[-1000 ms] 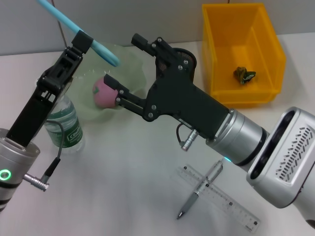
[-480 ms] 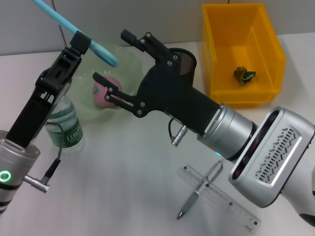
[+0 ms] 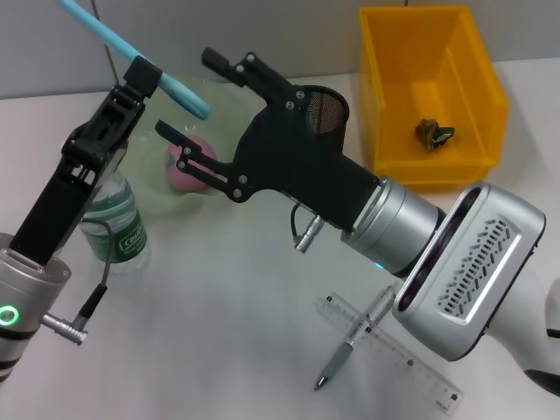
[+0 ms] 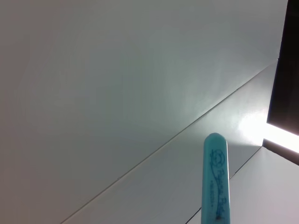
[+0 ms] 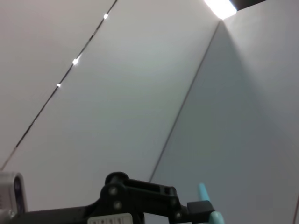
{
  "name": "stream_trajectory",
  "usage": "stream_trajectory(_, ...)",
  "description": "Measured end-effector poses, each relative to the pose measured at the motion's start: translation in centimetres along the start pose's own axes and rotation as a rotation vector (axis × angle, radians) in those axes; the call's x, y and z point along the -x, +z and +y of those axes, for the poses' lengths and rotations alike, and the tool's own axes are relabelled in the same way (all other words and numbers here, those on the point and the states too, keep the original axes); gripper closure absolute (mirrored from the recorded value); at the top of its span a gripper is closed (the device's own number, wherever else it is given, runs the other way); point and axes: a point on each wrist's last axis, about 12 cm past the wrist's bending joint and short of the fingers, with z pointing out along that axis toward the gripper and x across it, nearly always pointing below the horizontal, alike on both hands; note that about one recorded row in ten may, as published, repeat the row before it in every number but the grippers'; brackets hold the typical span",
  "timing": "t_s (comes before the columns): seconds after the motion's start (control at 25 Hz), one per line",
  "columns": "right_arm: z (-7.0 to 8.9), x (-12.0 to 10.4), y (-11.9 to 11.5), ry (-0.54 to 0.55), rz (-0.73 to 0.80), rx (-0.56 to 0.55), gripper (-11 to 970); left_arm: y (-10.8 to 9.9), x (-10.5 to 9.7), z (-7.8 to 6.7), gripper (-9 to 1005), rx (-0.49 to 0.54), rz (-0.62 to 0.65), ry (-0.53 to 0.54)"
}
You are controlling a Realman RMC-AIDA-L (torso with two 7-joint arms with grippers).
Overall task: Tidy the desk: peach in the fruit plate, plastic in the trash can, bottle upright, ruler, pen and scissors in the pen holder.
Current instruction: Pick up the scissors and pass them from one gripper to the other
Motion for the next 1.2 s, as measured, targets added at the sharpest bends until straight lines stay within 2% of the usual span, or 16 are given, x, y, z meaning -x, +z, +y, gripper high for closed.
stream_trajectory(0.24,0.13,0.1,0.23,-0.001,-0.009,0.016,277,-0.08,0.1,-0.07,696,-0.004,-0.012,0.0)
stream_trajectory(0.68,-0.05,0.13,0.35,-0.002,-0.012,0.002,746,-0.17,0.13,-0.09,693,-0.005,-0.013,-0.009)
stream_trajectory(1.0,0.0,0.16,0.4,-0.002,-0.015,0.008,747,-0.18,0.12,-0.1,692,-0.005,-0.013,-0.009)
stream_trajectory(1.2,0.01,0.15,0.42,-0.002,-0.014,0.009,804,-0.2,0.09,-0.1,690,-0.004,-0.011,-0.01)
